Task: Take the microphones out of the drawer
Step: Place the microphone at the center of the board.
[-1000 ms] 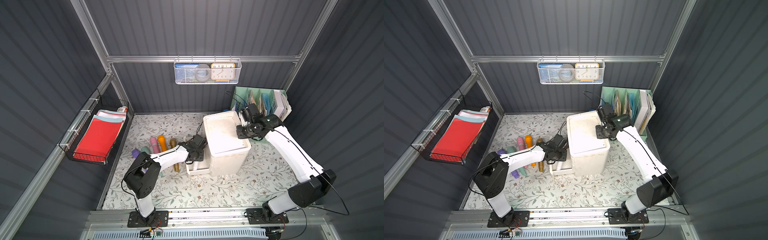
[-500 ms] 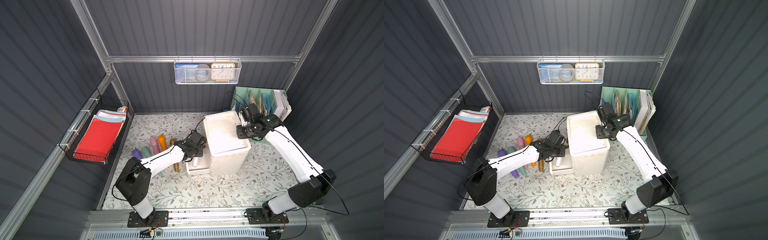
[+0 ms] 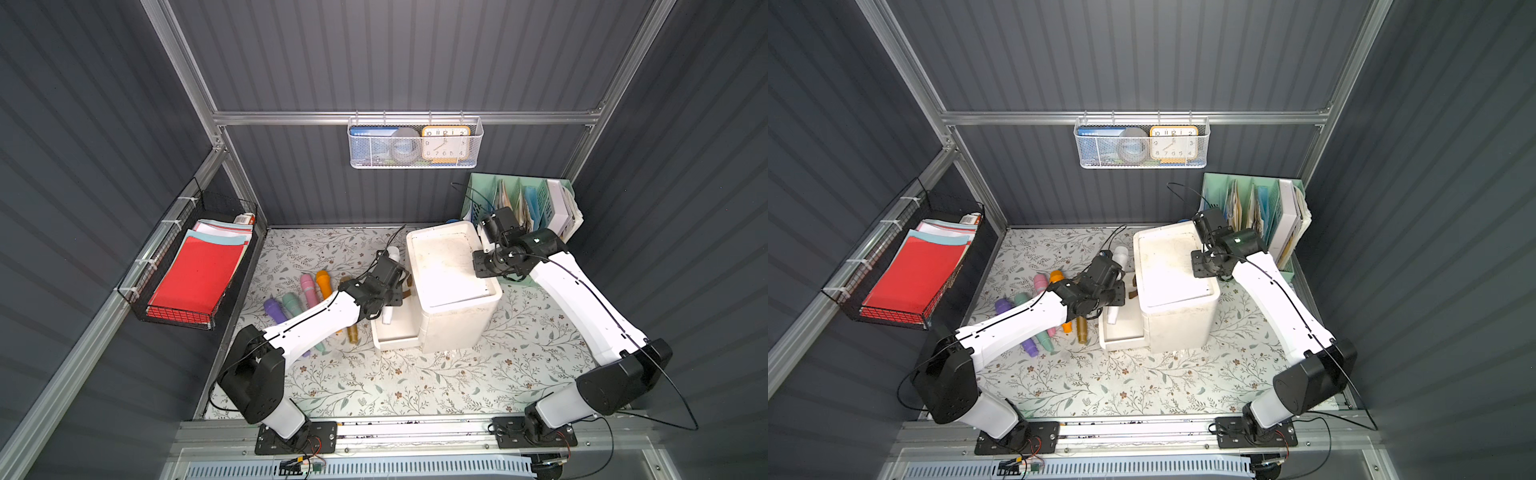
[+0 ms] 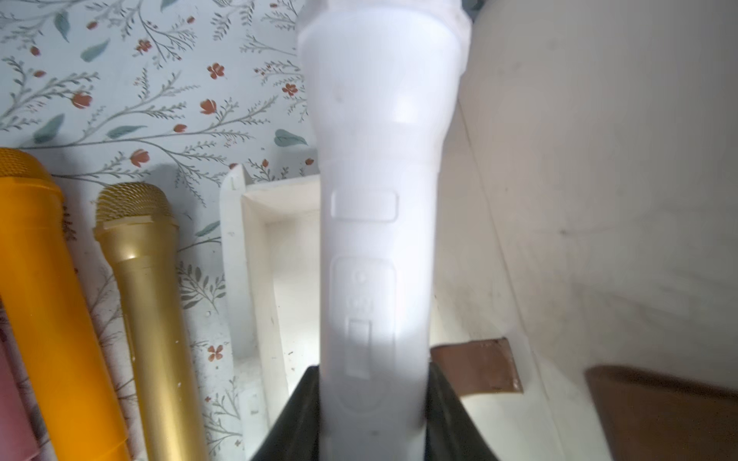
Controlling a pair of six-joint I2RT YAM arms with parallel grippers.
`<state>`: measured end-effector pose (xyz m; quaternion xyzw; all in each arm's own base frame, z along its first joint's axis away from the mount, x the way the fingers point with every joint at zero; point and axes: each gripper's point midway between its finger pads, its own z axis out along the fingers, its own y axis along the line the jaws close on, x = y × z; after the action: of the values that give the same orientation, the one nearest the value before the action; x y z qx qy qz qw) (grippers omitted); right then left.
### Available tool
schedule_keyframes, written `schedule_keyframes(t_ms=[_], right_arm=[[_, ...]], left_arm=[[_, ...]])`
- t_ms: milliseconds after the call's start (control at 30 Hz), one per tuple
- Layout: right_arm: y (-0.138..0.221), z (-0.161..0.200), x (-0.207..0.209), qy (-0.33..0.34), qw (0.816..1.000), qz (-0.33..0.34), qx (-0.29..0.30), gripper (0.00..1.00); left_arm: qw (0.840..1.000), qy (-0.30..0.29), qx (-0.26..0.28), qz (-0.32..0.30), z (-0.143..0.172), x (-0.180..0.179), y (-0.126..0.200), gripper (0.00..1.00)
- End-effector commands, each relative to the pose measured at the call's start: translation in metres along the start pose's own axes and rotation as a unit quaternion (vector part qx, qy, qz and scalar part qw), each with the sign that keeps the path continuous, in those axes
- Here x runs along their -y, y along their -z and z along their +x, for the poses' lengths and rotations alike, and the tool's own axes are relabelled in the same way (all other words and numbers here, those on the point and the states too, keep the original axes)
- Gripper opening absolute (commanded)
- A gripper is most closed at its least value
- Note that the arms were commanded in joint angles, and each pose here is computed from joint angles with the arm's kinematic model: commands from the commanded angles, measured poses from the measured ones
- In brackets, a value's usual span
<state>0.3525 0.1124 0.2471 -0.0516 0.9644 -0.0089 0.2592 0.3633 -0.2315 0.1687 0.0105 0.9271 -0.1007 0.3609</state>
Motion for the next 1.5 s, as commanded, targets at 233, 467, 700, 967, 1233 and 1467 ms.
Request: schedule_keyframes(t_ms=[233,467,700,967,1233,1467], right_arm=[[-0.068,0.086,-0.004,0.042,0.978,0.028,-0.202,0.00],[-0.069,0.086,-0.004,0.043,0.978,0.027,-0.203,0.00],[-0.068,0.087,-0.004,0.044,0.978,0.028,-0.204,0.00],[-0.068,0.088,-0.003,0.044,0.977,0.030,-0.205,0.00],[-0.070,0.090,-0.003,0.045,0.976,0.031,-0.211,0.00],[-0.069,0.090,-0.003,0.046,0.976,0.032,-0.211,0.00]], left_arm=[[0.998,0.044,0.044,-0.033,-0.029,-0.059,0.019,0.07],[0.996,0.055,0.040,-0.051,-0.025,-0.081,0.014,0.08],[0.996,0.062,0.018,-0.056,-0.009,-0.091,-0.007,0.08],[0.996,0.071,-0.015,-0.047,0.016,-0.100,-0.034,0.08],[0.995,0.072,-0.043,-0.048,0.038,-0.107,-0.057,0.08],[0.994,0.075,-0.066,-0.051,0.054,-0.111,-0.072,0.08]])
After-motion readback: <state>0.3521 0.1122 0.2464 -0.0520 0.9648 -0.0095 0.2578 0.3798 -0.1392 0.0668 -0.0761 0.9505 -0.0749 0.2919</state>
